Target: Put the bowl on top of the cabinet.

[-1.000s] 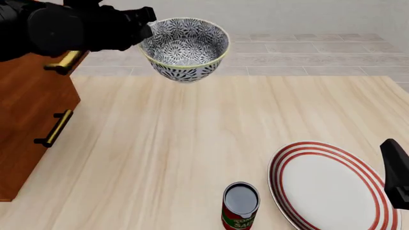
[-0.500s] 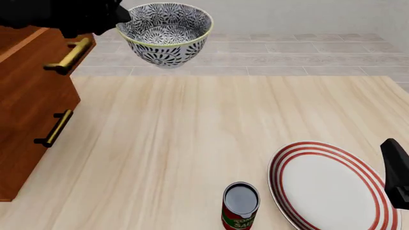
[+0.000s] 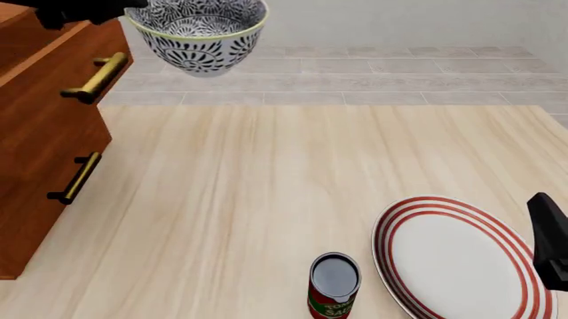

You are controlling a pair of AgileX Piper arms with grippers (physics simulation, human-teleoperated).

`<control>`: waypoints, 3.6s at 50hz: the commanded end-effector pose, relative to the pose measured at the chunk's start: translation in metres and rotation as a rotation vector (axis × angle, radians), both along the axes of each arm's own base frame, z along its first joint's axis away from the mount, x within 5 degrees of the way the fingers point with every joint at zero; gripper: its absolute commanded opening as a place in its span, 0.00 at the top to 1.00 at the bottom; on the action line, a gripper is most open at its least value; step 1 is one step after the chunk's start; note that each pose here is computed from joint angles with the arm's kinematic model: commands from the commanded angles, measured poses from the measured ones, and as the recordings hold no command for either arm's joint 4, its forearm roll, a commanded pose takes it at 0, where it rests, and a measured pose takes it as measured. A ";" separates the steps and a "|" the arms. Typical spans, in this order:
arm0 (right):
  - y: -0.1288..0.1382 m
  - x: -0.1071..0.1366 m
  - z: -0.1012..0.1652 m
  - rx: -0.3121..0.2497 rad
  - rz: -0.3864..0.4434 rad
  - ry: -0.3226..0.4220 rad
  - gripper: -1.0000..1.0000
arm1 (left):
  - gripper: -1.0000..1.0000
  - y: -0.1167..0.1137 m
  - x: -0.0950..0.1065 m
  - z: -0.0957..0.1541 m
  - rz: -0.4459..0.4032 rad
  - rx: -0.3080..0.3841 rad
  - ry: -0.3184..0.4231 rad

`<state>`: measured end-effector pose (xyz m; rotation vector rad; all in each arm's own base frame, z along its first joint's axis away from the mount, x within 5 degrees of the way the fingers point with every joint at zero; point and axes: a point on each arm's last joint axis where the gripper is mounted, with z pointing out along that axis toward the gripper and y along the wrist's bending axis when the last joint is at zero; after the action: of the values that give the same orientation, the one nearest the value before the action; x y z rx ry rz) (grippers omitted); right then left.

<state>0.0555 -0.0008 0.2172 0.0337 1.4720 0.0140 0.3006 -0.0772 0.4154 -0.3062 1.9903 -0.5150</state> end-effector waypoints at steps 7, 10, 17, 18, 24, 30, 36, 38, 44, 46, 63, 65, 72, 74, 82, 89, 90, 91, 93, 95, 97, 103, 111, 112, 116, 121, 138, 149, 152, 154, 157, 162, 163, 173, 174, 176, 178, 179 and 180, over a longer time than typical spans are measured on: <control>0.000 0.000 0.000 -0.002 0.003 0.002 0.00 | 1.00 0.014 -0.012 0.023 0.042 -0.029 -0.021; 0.000 0.000 0.000 -0.002 0.002 0.002 0.00 | 1.00 0.018 -0.014 0.026 0.054 -0.030 -0.025; 0.000 0.000 -0.001 -0.001 0.003 0.002 0.00 | 1.00 0.033 -0.019 0.032 0.106 -0.045 -0.029; 0.000 0.000 -0.001 -0.001 0.003 0.002 0.00 | 1.00 0.033 -0.020 0.033 0.108 -0.053 -0.027; 0.000 0.000 -0.001 -0.001 0.002 0.002 0.00 | 1.00 0.045 -0.027 0.040 0.145 -0.053 -0.043; 0.000 0.000 -0.001 -0.002 0.003 0.001 0.00 | 1.00 0.047 -0.028 0.042 0.153 -0.049 -0.039; 0.000 0.000 0.000 -0.002 0.002 0.001 0.00 | 1.00 0.060 -0.035 0.051 0.196 -0.049 -0.047; 0.000 0.000 0.000 -0.003 0.003 0.001 0.00 | 1.00 0.062 -0.038 0.053 0.206 -0.051 -0.046; 0.000 0.000 0.000 -0.003 0.005 0.001 0.00 | 1.00 0.071 -0.049 0.064 0.237 -0.051 -0.065; 0.000 0.000 0.000 -0.004 0.006 0.001 0.00 | 1.00 0.073 -0.051 0.065 0.248 -0.057 -0.064; 0.001 0.000 0.000 -0.009 0.011 -0.002 0.00 | 1.00 0.095 -0.070 0.078 0.347 -0.071 -0.069; 0.001 0.000 0.001 -0.009 0.011 -0.002 0.00 | 1.00 0.096 -0.072 0.079 0.352 -0.073 -0.070; 0.001 0.000 0.001 -0.011 0.011 -0.002 0.00 | 1.00 0.102 -0.075 0.078 0.381 -0.074 -0.072; 0.001 0.000 0.001 -0.011 0.010 -0.001 0.00 | 1.00 0.107 -0.076 0.077 0.405 -0.079 -0.069; 0.001 0.000 0.000 -0.013 0.012 0.000 0.00 | 1.00 0.119 -0.085 0.085 0.461 -0.059 -0.070; 0.001 0.000 0.001 -0.014 0.013 0.001 0.00 | 1.00 0.128 -0.094 0.090 0.510 -0.059 -0.069; 0.001 0.000 0.001 -0.014 0.013 0.001 0.00 | 1.00 0.129 -0.096 0.093 0.511 -0.049 -0.077; 0.001 0.000 0.000 -0.015 0.014 0.001 0.00 | 1.00 0.134 -0.101 0.095 0.540 -0.042 -0.076; 0.001 0.000 0.000 -0.015 0.015 0.001 0.00 | 1.00 0.131 -0.100 0.097 0.527 -0.045 -0.078; 0.001 0.000 0.000 -0.015 0.015 0.002 0.00 | 1.00 0.134 -0.104 0.099 0.546 -0.043 -0.082; 0.001 0.000 0.001 -0.015 0.015 0.001 0.00 | 1.00 0.134 -0.104 0.101 0.546 -0.044 -0.087; 0.001 0.000 0.000 -0.016 0.014 0.002 0.00 | 1.00 0.139 -0.110 0.105 0.578 -0.042 -0.094; 0.001 0.000 -0.001 -0.013 0.014 0.003 0.00 | 1.00 0.145 -0.115 0.106 0.617 -0.051 -0.099; 0.001 0.000 -0.001 -0.012 0.014 0.004 0.00 | 1.00 0.145 -0.115 0.105 0.619 -0.053 -0.099; 0.001 0.000 0.000 -0.012 0.015 0.004 0.00 | 1.00 0.148 -0.116 0.105 0.634 -0.058 -0.098; 0.001 0.000 0.000 -0.012 0.016 0.004 0.00 | 1.00 0.150 -0.119 0.104 0.656 -0.068 -0.101; 0.001 0.000 -0.001 -0.017 0.016 0.005 0.00 | 1.00 0.164 -0.123 0.098 0.740 -0.102 -0.097; 0.001 0.000 -0.001 -0.016 0.016 0.005 0.00 | 1.00 0.170 -0.125 0.096 0.779 -0.113 -0.096; 0.001 0.000 -0.001 -0.016 0.017 0.005 0.00 | 1.00 0.171 -0.128 0.098 0.788 -0.115 -0.100; 0.001 0.000 0.000 -0.016 0.017 0.005 0.00 | 1.00 0.171 -0.128 0.097 0.790 -0.117 -0.098; 0.001 0.000 -0.001 -0.016 0.016 0.005 0.00 | 1.00 0.173 -0.129 0.097 0.802 -0.114 -0.100; 0.001 0.000 0.000 -0.017 0.017 0.005 0.00 | 1.00 0.176 -0.129 0.096 0.815 -0.115 -0.096; 0.001 0.000 0.000 -0.016 0.017 0.005 0.00 | 1.00 0.177 -0.130 0.098 0.820 -0.108 -0.099; 0.001 0.000 0.000 -0.020 0.018 0.005 0.00 | 1.00 0.182 -0.133 0.098 0.849 -0.105 -0.098; 0.001 0.000 0.000 -0.020 0.018 0.005 0.00 | 1.00 0.182 -0.133 0.098 0.848 -0.104 -0.099; 0.001 0.000 0.000 -0.021 0.018 0.006 0.00 | 1.00 0.184 -0.132 0.096 0.857 -0.107 -0.092; 0.001 0.000 -0.001 -0.022 0.019 0.005 0.00 | 1.00 0.186 -0.133 0.095 0.866 -0.110 -0.092; 0.001 0.000 -0.001 -0.023 0.019 0.006 0.00 | 1.00 0.186 -0.133 0.094 0.869 -0.113 -0.091; 0.001 0.000 -0.001 -0.023 0.019 0.005 0.00 | 1.00 0.186 -0.133 0.094 0.869 -0.113 -0.091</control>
<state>0.0556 0.0003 0.2170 0.0049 1.4773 0.0136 0.1703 0.1049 0.5101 -1.1039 1.5611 -0.0827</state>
